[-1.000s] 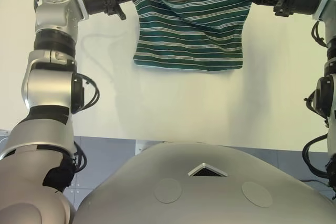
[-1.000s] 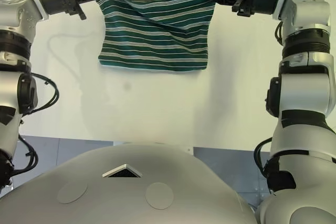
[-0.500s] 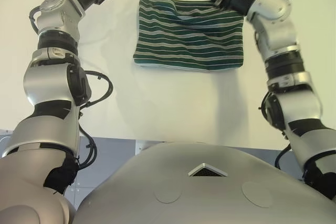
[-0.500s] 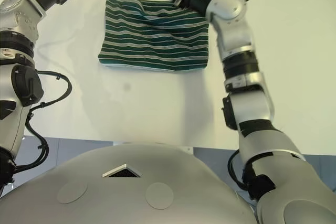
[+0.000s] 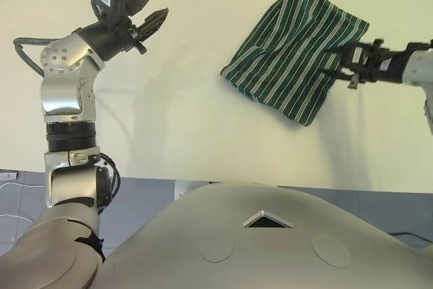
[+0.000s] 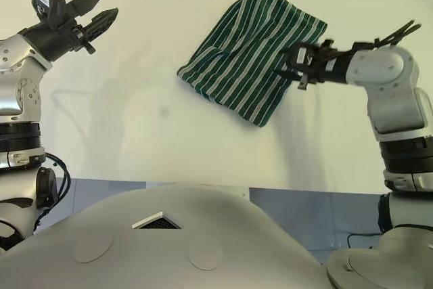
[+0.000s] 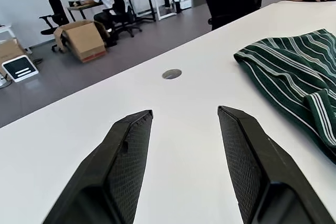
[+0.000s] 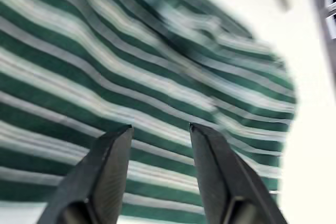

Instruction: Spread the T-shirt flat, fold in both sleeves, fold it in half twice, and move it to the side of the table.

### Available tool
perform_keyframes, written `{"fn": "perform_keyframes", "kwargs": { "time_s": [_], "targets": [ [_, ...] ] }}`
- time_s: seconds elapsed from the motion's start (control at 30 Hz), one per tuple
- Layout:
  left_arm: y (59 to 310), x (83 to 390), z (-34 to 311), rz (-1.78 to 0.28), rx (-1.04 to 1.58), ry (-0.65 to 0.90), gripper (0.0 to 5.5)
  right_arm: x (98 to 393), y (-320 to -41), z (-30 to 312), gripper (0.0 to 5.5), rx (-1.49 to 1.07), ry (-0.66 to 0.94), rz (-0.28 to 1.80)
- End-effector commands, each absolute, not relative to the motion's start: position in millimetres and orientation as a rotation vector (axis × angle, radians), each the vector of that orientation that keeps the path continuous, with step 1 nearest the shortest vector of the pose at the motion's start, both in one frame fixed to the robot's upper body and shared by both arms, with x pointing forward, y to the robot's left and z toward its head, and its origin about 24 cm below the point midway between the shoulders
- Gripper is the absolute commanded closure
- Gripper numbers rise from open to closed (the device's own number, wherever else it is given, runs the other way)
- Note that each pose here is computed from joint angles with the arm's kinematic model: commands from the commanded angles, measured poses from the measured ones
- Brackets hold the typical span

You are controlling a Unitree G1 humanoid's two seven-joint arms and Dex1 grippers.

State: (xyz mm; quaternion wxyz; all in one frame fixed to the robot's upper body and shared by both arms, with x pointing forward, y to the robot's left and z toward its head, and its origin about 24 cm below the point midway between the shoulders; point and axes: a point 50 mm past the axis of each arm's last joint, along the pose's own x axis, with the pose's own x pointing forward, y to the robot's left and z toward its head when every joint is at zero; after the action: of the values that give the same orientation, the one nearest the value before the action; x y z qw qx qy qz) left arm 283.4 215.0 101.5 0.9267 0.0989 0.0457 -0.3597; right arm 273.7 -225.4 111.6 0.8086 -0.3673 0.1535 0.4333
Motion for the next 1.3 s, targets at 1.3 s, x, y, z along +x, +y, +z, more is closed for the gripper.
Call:
{"fn": "perform_keyframes", "kwargs": {
  "time_s": [1.3],
  "targets": [
    [139, 160, 7, -1.556, 1.054, 0.082, 2.87, 150, -214, 49, 2.77, -1.003, 0.186, 1.507]
  ]
}}
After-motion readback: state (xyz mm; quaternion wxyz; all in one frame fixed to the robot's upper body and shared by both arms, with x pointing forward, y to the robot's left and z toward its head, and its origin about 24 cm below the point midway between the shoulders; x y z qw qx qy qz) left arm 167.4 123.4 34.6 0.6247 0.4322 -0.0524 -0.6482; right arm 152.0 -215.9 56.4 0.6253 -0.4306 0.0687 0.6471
